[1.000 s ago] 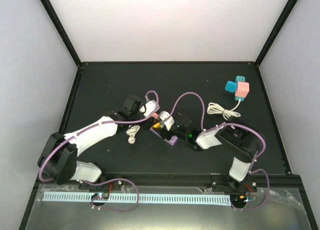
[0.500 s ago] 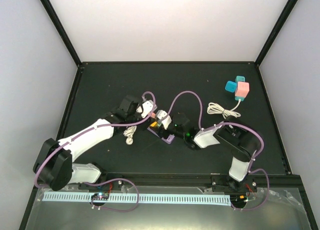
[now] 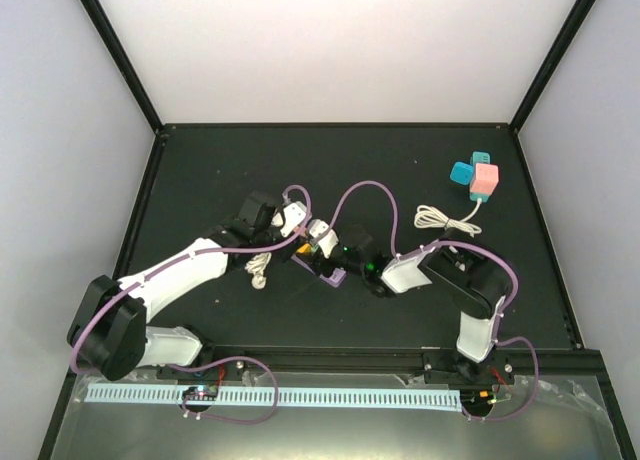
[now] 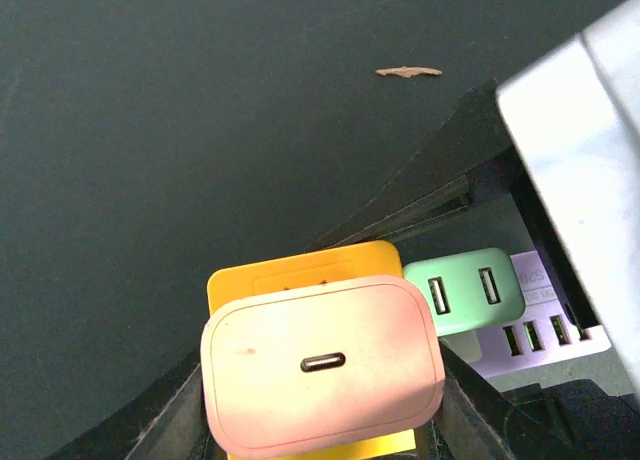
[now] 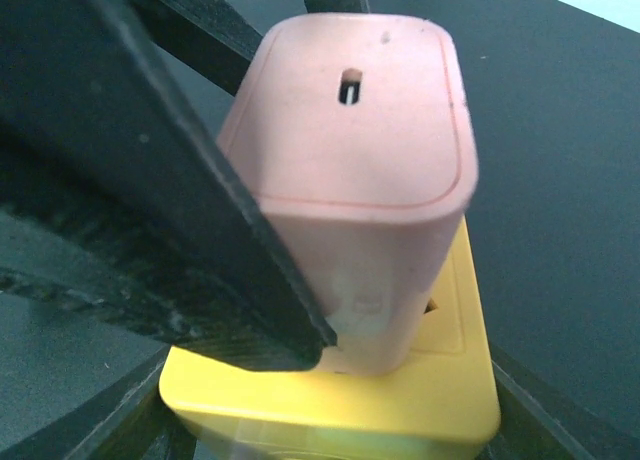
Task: Pull the plug off the socket
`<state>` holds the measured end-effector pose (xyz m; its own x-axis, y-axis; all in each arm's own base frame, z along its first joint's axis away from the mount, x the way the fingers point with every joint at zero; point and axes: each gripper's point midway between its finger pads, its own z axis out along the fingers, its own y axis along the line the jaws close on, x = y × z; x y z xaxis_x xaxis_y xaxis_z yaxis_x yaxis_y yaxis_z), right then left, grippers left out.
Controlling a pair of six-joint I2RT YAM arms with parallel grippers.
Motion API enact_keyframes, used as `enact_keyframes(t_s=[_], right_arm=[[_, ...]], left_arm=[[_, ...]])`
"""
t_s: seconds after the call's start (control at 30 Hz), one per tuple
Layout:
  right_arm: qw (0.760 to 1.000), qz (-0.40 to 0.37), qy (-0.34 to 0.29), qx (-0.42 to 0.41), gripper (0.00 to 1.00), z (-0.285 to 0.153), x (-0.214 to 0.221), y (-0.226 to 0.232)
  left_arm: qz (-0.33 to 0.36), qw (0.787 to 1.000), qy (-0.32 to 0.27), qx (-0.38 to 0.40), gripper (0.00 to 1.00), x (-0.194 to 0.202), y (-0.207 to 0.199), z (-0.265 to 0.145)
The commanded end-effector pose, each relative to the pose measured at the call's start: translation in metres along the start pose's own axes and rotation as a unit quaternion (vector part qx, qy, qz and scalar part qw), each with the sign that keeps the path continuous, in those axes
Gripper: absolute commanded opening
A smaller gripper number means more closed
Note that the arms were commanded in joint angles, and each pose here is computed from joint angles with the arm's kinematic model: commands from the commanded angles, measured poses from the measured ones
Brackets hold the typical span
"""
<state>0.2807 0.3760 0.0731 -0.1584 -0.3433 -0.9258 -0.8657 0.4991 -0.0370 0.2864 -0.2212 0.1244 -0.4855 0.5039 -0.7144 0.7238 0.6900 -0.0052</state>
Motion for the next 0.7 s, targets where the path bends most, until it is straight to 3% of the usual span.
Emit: enact_keyframes(t_s=[0.0,0.67], right_arm=[[0.994,0.013,0.107,0.033,0.29,0.001,0.066,-0.013],[0.989,0.018,0.137,0.051,0.23,0.005,0.083,-0.019]], left_arm=[[0.03,0.993,-0.107,0.033,0.19,-0.061,-0.016,-0.029],[0.021,0.993,-0.113,0.031,0.17,-0.061,-0.009,-0.04]])
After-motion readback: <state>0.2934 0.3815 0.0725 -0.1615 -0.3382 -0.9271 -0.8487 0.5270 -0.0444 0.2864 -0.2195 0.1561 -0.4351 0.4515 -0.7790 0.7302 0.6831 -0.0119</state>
